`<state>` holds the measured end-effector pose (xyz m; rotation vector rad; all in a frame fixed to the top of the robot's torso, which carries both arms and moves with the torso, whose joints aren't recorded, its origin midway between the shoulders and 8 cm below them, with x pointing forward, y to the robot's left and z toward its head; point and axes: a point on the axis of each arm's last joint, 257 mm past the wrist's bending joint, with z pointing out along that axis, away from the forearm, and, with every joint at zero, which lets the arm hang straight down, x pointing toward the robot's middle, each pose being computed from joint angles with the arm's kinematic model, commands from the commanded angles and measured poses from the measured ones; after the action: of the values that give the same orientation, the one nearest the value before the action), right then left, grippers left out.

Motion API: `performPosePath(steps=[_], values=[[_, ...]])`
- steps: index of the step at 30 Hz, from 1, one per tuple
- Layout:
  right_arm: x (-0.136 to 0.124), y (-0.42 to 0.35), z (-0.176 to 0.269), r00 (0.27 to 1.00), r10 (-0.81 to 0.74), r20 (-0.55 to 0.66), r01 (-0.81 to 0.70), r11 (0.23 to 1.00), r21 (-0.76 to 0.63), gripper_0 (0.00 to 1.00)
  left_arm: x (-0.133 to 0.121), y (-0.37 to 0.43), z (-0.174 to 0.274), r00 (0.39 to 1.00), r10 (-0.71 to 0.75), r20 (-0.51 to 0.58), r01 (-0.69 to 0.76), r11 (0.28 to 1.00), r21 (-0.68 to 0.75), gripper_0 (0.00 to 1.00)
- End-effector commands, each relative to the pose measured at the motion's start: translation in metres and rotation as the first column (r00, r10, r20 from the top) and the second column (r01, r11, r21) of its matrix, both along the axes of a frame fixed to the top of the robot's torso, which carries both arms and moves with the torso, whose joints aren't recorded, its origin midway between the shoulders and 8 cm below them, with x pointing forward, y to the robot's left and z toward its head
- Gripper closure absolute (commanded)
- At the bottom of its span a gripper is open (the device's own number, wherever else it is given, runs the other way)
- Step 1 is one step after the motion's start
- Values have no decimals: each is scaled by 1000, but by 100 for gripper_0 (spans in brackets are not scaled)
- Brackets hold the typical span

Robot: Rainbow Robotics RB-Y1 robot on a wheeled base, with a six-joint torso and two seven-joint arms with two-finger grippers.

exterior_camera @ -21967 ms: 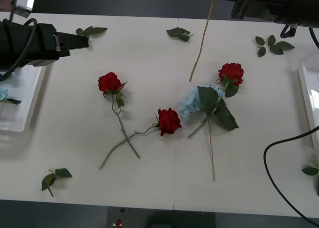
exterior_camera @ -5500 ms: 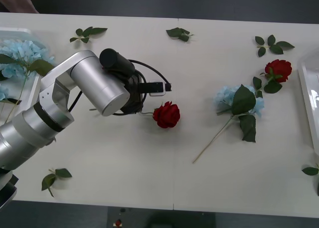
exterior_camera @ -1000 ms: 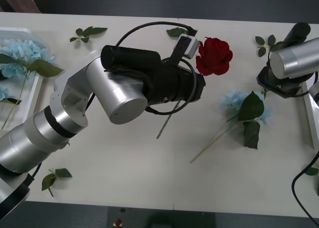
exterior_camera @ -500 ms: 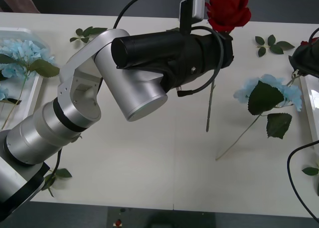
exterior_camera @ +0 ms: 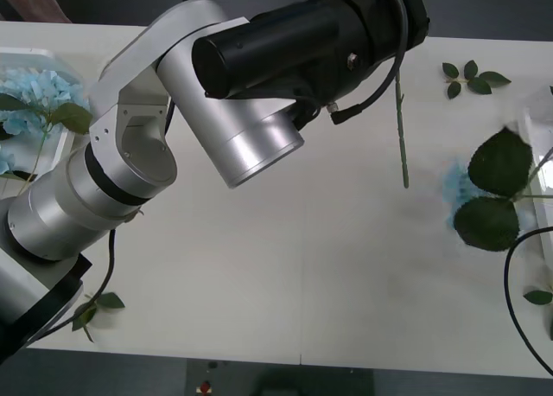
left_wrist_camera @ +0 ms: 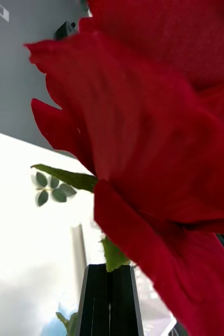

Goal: Put the red flowers into the right box and the blue flowers into the left box

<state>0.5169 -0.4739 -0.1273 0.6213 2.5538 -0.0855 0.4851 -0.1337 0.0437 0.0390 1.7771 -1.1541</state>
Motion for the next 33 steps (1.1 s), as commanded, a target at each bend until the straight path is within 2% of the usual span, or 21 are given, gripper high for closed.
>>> performPosePath(steps=[1, 5, 20, 27, 33], values=[[0, -31, 53, 997, 54, 62, -47, 992, -117, 100, -15, -4, 52, 996, -26, 84, 32, 997, -66, 100], [-6, -48, 63, 997, 65, 52, -56, 984, -170, 100, -13, -1, 57, 995, -17, 93, 24, 997, -72, 100], [-30, -78, 91, 998, 16, 68, -3, 984, -179, 100, -7, 9, 76, 993, 5, 116, 8, 994, -107, 100], [-49, -125, 103, 1000, 26, 9, -23, 960, -279, 100, -4, 16, 84, 991, 19, 130, -4, 993, -116, 100], [-54, -170, 96, 1000, 30, -6, -30, 948, -316, 100, -1, 23, 94, 990, 30, 140, -11, 990, -139, 100]])
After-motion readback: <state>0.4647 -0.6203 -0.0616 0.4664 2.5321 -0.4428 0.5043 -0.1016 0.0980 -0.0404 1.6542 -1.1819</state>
